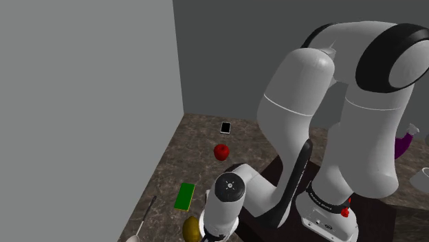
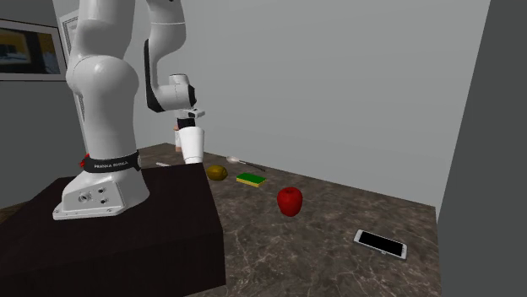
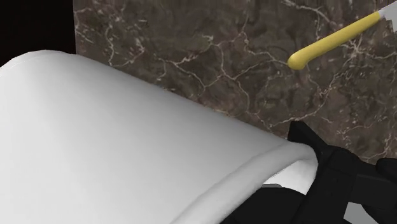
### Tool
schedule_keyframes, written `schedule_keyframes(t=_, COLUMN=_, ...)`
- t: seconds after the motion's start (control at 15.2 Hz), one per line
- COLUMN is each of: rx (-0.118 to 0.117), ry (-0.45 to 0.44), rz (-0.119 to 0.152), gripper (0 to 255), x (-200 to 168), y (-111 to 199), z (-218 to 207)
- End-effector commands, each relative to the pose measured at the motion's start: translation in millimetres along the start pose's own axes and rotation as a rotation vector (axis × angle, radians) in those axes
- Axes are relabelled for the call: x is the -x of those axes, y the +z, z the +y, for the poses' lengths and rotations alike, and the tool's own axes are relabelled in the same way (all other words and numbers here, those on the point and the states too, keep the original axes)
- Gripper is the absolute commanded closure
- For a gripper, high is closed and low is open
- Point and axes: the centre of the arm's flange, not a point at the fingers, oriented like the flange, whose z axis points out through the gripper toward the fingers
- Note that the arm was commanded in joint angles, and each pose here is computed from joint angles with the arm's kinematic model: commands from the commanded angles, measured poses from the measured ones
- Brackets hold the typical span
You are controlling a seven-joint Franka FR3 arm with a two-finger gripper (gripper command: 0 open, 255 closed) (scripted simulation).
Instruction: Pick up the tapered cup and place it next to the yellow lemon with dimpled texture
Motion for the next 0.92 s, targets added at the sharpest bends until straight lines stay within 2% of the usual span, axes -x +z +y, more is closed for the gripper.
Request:
schedule_keyframes(t=0.0, rx=0.206, ry=0.009, rz=-0.05, gripper=255, x=2.2, y=26.9, z=30.0)
schedule_keyframes(t=0.13, rx=0.206, ry=0.009, rz=-0.05, gripper=255, x=2.2, y=26.9, z=30.0)
schedule_keyframes(t=0.2, rx=0.204, ry=0.009, rz=-0.054, gripper=0, x=8.9, y=20.8, z=41.4)
schedule_keyframes(t=0.46, rx=0.208, ry=0.009, rz=-0.018, gripper=0, x=8.7, y=47.4, z=39.6)
schedule_keyframes(t=0.53, rx=0.206, ry=0.009, rz=-0.05, gripper=0, x=2.2, y=26.9, z=30.0)
schedule_keyframes(t=0.79, rx=0.206, ry=0.009, rz=-0.05, gripper=0, x=-0.4, y=-22.0, z=19.8)
schedule_keyframes(t=0.86, rx=0.206, ry=0.009, rz=-0.05, gripper=0, x=-0.4, y=-22.0, z=19.8)
